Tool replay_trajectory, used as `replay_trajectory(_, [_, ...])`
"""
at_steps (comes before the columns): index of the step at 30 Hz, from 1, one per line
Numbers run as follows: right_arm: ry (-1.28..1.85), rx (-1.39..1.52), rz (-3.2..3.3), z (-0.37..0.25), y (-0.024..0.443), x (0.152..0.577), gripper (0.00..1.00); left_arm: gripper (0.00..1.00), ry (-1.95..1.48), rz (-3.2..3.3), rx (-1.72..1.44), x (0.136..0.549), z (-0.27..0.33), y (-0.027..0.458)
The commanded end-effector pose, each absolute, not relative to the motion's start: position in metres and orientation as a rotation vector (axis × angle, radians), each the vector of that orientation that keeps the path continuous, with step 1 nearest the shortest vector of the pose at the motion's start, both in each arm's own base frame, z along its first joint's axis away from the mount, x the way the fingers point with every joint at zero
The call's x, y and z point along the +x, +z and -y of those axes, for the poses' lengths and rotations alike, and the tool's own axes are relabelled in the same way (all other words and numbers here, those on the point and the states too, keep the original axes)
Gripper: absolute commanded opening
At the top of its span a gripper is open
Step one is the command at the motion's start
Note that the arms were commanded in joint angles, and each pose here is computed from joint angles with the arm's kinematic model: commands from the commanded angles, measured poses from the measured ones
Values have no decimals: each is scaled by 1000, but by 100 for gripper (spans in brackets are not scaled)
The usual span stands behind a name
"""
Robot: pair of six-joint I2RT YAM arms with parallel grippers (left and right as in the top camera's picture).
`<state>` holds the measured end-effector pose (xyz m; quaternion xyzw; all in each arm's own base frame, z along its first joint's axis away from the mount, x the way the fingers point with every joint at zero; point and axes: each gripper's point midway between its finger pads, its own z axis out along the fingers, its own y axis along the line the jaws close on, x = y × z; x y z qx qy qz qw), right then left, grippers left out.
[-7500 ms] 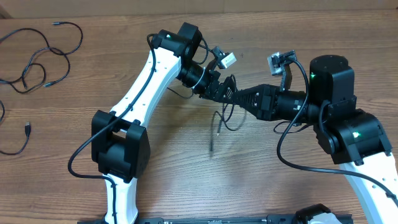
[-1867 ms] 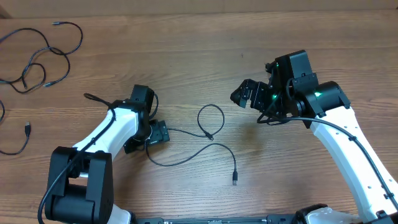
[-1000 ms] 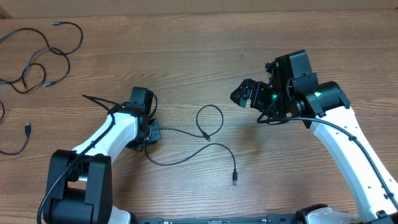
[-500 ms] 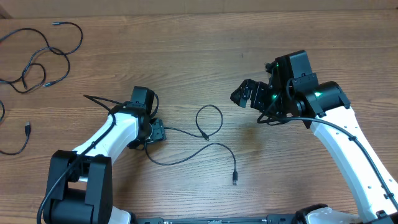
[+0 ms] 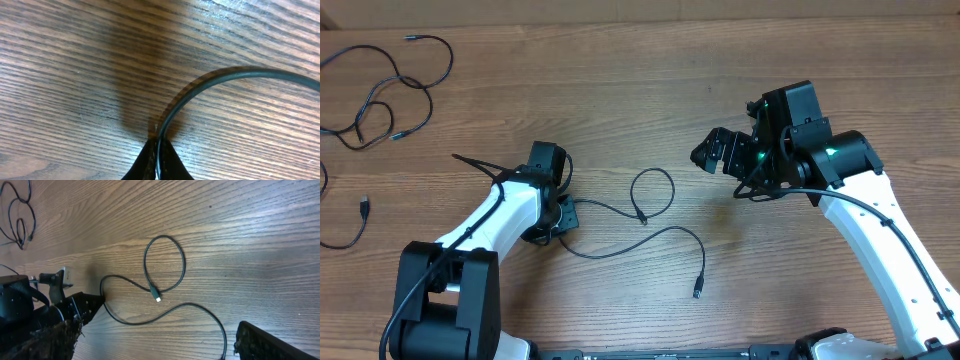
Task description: Untangle cables
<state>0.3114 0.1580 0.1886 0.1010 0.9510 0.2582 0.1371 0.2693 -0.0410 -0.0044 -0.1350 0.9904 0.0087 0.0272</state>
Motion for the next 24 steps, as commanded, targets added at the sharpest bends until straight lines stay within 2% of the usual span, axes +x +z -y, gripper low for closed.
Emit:
replay_trajectory(1, [754, 284, -2731, -158, 196, 314, 100, 4, -84, -3159, -450, 247, 54, -20])
replay_trajectory(5, [755, 284, -2731, -158, 196, 314, 100, 4, -348, -3171, -351, 255, 83, -1])
replay_trajectory(9, [765, 280, -2732, -159, 197, 314, 100, 4, -581, -3112, -174, 275, 110, 42])
replay_trajectory(16, [786, 274, -2728, -162, 198, 314, 100, 4, -633, -2934, 129, 297, 137, 139])
replay_trajectory(24, [872, 239, -2707, -172, 205, 315, 100, 4, -692, -2668, 422, 295, 189, 226])
